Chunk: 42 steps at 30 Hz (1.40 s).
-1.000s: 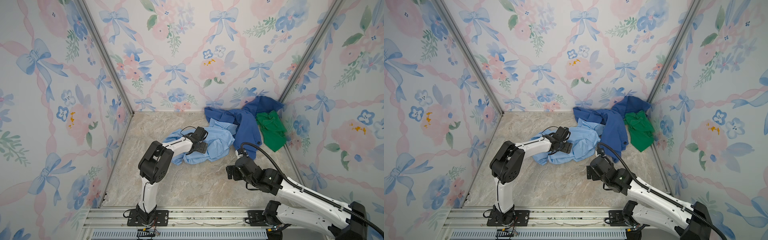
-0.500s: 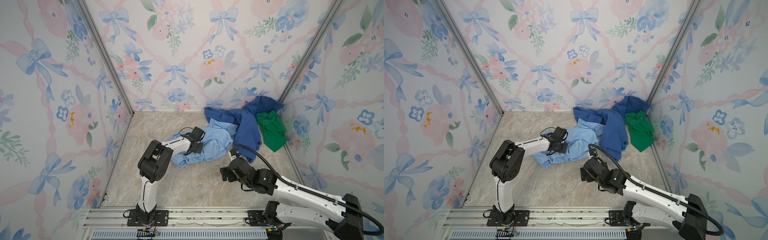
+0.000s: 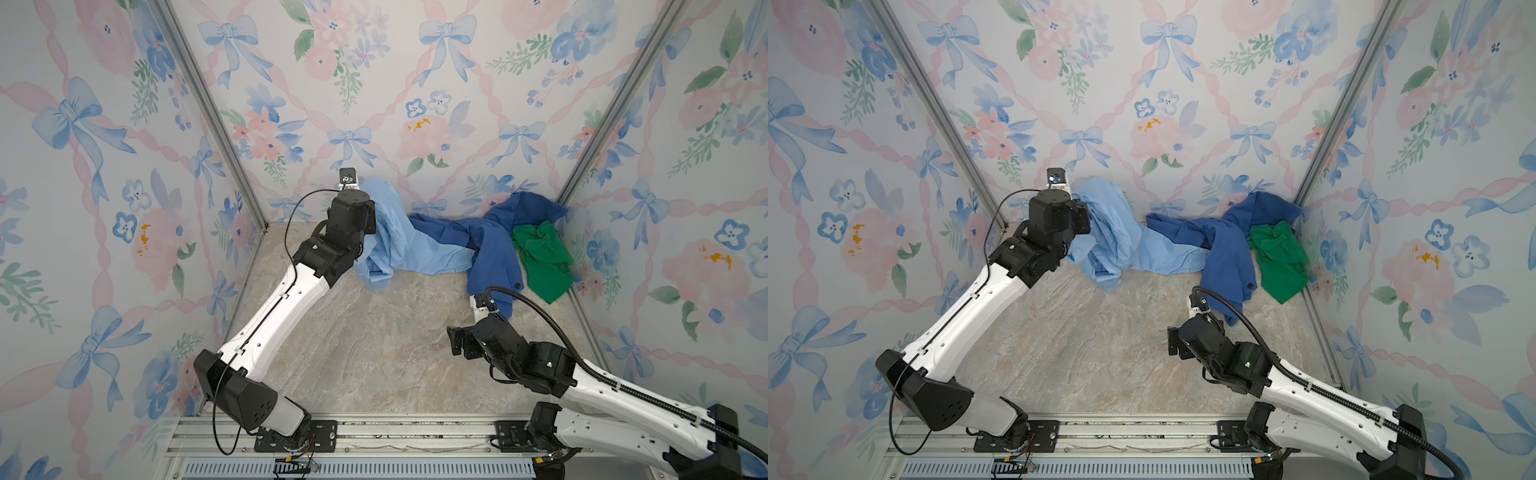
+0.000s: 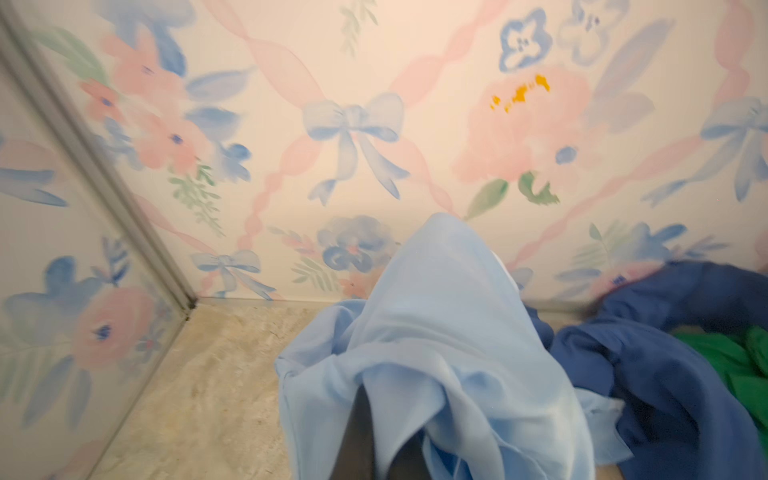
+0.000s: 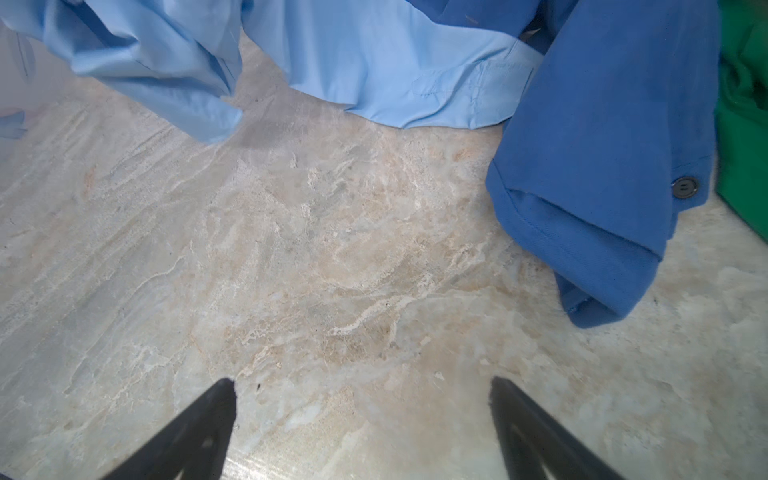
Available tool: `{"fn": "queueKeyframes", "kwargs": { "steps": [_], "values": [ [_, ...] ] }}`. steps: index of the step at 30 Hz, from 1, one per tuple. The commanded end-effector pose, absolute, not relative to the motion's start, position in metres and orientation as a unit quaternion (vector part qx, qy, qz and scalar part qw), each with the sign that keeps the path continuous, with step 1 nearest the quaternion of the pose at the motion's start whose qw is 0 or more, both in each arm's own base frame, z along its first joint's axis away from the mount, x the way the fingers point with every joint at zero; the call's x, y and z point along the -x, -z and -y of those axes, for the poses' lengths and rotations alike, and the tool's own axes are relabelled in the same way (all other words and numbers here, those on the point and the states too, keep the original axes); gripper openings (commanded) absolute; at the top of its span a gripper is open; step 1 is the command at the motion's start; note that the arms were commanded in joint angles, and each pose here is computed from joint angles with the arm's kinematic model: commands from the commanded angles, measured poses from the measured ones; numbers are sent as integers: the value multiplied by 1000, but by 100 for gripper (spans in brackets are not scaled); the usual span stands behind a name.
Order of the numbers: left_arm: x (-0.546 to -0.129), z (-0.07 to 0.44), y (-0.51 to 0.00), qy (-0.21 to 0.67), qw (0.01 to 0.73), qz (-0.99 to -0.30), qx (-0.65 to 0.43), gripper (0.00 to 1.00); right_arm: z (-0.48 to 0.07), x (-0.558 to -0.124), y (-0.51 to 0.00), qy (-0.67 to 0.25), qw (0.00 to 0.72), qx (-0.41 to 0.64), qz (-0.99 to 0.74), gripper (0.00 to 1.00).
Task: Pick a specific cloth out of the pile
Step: 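Lift the light blue shirt with the left gripper and drag it away from the pile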
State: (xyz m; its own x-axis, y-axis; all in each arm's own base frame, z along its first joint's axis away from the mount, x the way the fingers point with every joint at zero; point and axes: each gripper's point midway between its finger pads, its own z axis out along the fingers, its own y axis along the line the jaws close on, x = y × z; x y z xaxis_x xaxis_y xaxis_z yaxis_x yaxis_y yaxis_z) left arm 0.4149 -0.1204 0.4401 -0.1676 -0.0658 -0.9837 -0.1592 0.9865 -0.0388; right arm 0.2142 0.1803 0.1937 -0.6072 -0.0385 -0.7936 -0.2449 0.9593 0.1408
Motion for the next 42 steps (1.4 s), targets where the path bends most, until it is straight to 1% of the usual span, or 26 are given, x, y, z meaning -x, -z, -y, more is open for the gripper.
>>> {"fn": "queueKeyframes", "kwargs": {
  "steps": [1, 4, 7, 8, 10, 13, 15, 17, 19, 21, 24, 28, 30, 32, 35, 38, 39, 40, 42],
  "values": [
    [-390, 51, -471, -183, 657, -709, 178, 0, -169, -213, -206, -99, 450, 80, -884, 97],
    [-385, 36, -484, -203, 664, -695, 186, 0, -164, -212, -204, -94, 451, 77, -884, 97],
    [-365, 13, -497, -236, 662, -666, 251, 0, -165, -212, -202, -98, 451, 72, -884, 97],
    [-355, 2, -505, -239, 666, -649, 278, 0, -166, -212, -202, -100, 451, 71, -884, 97],
    [-345, -8, -514, -224, 682, -631, 294, 0, -168, -213, -203, -100, 451, 73, -884, 97],
    [-342, -5, -524, -219, 704, -619, 271, 0, -171, -215, -204, -98, 452, 78, -883, 97],
    [-355, 9, -514, -213, 706, -637, 224, 0, -174, -217, -204, -97, 452, 80, -883, 97],
    [-371, 32, -496, -190, 707, -660, 168, 0, -178, -218, -203, -99, 448, 81, -885, 97],
    [-389, 64, -470, -143, 706, -686, 104, 0, -180, -218, -202, -102, 445, 80, -886, 97],
    [-410, 100, -435, -84, 686, -722, 37, 0, -180, -218, -200, -101, 442, 79, -888, 97],
    [-431, 138, -391, -19, 650, -760, -11, 0, -175, -216, -199, -94, 440, 80, -889, 97],
    [-448, 168, -355, 58, 616, -785, -30, 0, -163, -213, -199, -79, 445, 77, -889, 97],
    [-457, 162, -348, 41, 612, -789, -14, 0, -159, -213, -198, -75, 448, 75, -888, 97],
    [-462, 142, -340, 15, 608, -793, 19, 0, -156, -212, -197, -76, 449, 71, -887, 97],
    [-464, 99, -314, -23, 586, -806, 77, 0, -154, -212, -194, -76, 449, 68, -888, 97],
    [-455, 54, -273, -81, 537, -830, 127, 1, -156, -214, -191, -76, 448, 67, -888, 97],
    [-452, 44, -257, -90, 518, -840, 130, 7, -158, -215, -190, -76, 447, 69, -888, 97],
    [-448, 37, -242, -96, 500, -850, 135, 10, -160, -215, -189, -76, 446, 71, -889, 97],
    [-440, 29, -207, -95, 454, -875, 140, 10, -164, -217, -190, -76, 444, 77, -890, 97]
  ]
}}
